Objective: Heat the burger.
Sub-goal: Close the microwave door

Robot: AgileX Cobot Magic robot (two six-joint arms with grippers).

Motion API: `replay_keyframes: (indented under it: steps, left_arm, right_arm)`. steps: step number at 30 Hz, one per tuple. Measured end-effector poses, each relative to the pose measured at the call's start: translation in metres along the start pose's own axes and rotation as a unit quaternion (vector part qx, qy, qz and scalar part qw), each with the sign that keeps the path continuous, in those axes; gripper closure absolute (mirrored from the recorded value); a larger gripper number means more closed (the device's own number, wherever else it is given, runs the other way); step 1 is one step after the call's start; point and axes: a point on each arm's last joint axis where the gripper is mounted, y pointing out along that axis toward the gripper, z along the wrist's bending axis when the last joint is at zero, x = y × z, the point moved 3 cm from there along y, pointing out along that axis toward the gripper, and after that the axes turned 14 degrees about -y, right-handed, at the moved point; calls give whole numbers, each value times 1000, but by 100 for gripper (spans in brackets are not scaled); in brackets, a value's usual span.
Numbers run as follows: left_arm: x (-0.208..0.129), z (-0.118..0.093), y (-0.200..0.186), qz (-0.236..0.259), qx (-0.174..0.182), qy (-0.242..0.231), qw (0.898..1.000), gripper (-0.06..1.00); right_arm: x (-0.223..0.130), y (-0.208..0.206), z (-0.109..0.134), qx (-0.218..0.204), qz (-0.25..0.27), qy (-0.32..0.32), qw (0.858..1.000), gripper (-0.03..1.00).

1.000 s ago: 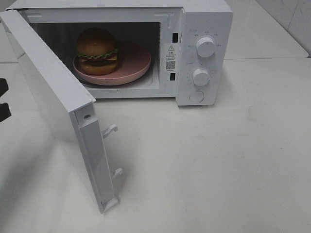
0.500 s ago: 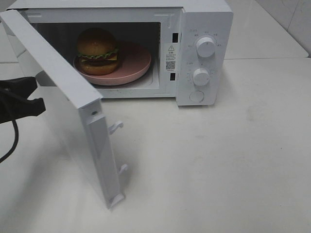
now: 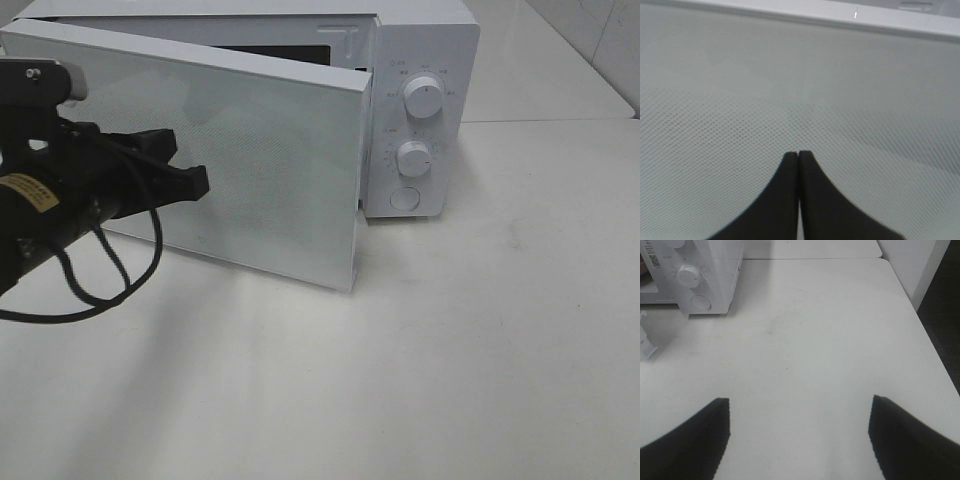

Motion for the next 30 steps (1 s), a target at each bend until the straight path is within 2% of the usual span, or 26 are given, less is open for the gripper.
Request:
replay_keyframes:
  steps: [3, 13, 18, 25, 30]
  left_arm:
    - [-2, -7, 7, -1, -1, -2, 1000, 94]
    - [0, -52, 49, 5, -12, 3, 1000, 94]
    - [2, -61, 67, 11, -3, 3, 1000, 94]
    - [1, -63, 85, 12, 17, -5, 1000, 94]
    - [-1, -68, 91, 20, 18, -11, 1000, 94]
  right_arm:
    - [0, 0, 0, 0, 0, 0, 1000, 22]
    - [0, 0, 0, 0, 0, 0, 1000, 22]
    - [0, 0, 0, 0, 0, 0, 1000, 22]
    - [0, 0, 0, 0, 0, 0, 1000, 22]
    - [0, 0, 0, 0, 0, 0, 1000, 22]
